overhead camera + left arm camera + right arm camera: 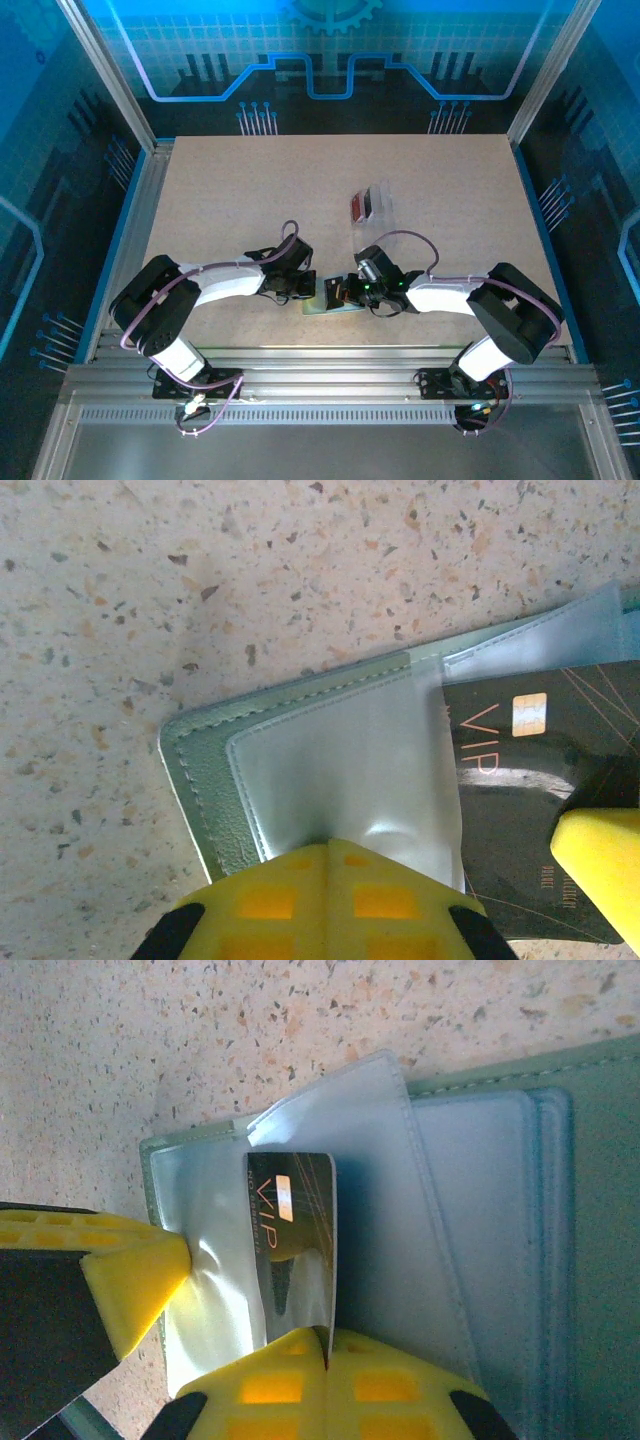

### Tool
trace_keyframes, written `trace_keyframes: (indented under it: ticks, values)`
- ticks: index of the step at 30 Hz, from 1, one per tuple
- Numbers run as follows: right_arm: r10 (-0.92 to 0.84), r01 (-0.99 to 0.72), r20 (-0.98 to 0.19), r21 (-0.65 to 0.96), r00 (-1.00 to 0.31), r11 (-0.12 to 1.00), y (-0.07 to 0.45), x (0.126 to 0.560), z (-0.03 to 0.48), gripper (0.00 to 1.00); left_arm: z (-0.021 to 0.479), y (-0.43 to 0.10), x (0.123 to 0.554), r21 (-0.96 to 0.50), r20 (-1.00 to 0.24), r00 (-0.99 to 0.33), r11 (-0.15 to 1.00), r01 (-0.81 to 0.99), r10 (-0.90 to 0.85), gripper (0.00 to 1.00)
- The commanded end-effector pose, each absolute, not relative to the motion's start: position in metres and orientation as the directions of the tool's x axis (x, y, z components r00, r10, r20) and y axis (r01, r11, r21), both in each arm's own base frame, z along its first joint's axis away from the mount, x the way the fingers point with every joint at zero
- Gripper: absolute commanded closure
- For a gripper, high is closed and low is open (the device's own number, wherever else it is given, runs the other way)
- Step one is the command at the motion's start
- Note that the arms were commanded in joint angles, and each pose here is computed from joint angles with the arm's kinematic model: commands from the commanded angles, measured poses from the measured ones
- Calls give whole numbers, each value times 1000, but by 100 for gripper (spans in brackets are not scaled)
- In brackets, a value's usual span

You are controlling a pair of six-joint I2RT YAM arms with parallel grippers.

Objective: Put the credit cards into the card holder

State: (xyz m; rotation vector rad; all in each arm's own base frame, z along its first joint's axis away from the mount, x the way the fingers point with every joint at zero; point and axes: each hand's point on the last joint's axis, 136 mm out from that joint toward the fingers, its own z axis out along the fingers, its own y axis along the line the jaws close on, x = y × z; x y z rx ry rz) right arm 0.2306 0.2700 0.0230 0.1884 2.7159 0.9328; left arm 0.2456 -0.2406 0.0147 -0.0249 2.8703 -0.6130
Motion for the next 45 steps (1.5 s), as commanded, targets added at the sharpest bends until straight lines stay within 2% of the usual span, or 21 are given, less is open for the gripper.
trace_keyframes:
  ticks: [1, 13, 21, 25, 29, 36, 45]
  values:
    - [219, 128, -147, 465, -965, 876, 234, 206, -17, 100, -28, -209, 203, -279, -43, -999, 960, -15, -28, 100]
    - [236, 113, -211, 472, -948, 874, 226, 225, -6, 100, -34, -205, 198, -271, -26, -999, 962, -20, -28, 100]
    - [223, 91, -245, 456, -943, 885, 220, 222, 6, 100, -35, -205, 197, -272, -23, -999, 962, -27, -34, 100]
    - [193, 30, -321, 451, -927, 892, 226, 223, 30, 100, -36, -206, 197, -277, -20, -999, 961, -25, -32, 100]
    - [188, -19, -355, 506, -916, 862, 241, 232, 44, 100, -37, -207, 197, -283, -17, -999, 959, -27, -33, 100]
    - [225, -51, -348, 633, -910, 773, 264, 241, 45, 100, -39, -204, 194, -278, -14, -999, 960, -27, -32, 100]
    - [241, -45, -350, 643, -905, 764, 263, 246, 45, 100, -41, -203, 192, -280, -12, -999, 959, -30, -35, 100]
